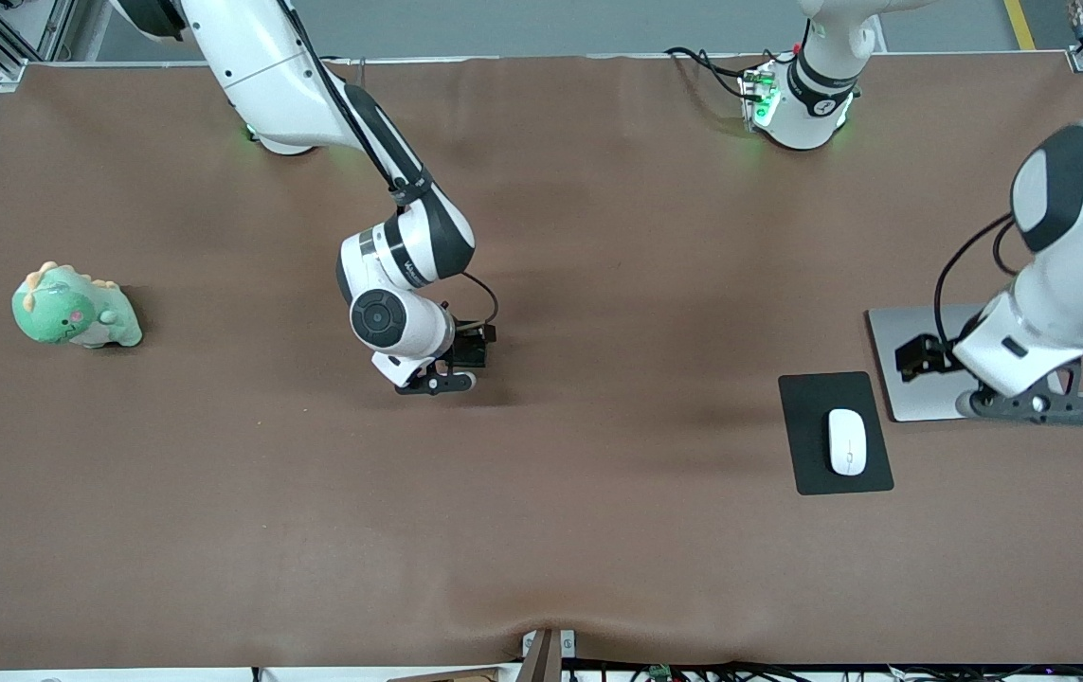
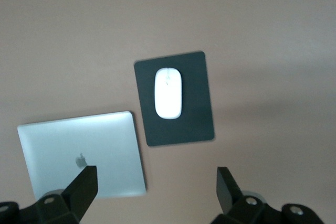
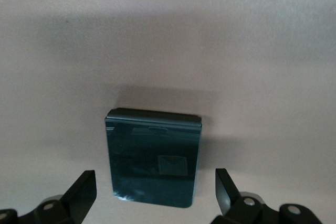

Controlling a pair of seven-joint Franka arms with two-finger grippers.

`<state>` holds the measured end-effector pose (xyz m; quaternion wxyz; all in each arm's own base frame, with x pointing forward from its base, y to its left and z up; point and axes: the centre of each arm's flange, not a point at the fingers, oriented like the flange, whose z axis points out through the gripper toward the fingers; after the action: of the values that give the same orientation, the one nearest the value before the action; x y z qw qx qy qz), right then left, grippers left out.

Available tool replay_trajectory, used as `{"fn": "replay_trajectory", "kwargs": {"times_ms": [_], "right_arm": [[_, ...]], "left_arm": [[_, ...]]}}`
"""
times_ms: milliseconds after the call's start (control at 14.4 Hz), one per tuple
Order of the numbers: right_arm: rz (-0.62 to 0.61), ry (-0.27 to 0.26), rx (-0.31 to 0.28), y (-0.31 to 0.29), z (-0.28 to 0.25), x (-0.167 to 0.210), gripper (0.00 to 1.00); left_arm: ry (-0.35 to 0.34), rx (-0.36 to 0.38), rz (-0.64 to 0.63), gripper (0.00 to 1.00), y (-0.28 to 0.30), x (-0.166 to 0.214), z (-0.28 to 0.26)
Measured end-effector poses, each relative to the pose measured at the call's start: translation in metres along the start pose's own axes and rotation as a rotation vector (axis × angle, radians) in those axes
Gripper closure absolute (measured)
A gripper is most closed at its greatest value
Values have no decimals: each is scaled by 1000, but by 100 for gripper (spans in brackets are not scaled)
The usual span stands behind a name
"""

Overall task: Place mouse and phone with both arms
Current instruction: 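Grasp the black phone with the right gripper while the left gripper withdraws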

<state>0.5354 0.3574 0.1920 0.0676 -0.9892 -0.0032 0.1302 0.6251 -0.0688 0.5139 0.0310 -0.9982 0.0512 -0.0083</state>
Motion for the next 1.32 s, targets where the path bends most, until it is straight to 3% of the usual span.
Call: {"fn": "replay_trajectory", "kwargs": {"times_ms": [139,417,696,1322], "right_arm": [[10,-3,-4,-6,2,-4,0],[10,-8,-12,-15,8,-12,0],[-10,-5,-42,-14,12,-14,0],[-10,35,-73,-22,33,-16,0]], "left_arm": [[-2,-34,-3,0,10,-20,-35],[-9,-29,27,0,5,-59,-91],[-45,-25,14,0,-10,-76,-103],[-39,-45,-16,0,-10,-91,-116]]}}
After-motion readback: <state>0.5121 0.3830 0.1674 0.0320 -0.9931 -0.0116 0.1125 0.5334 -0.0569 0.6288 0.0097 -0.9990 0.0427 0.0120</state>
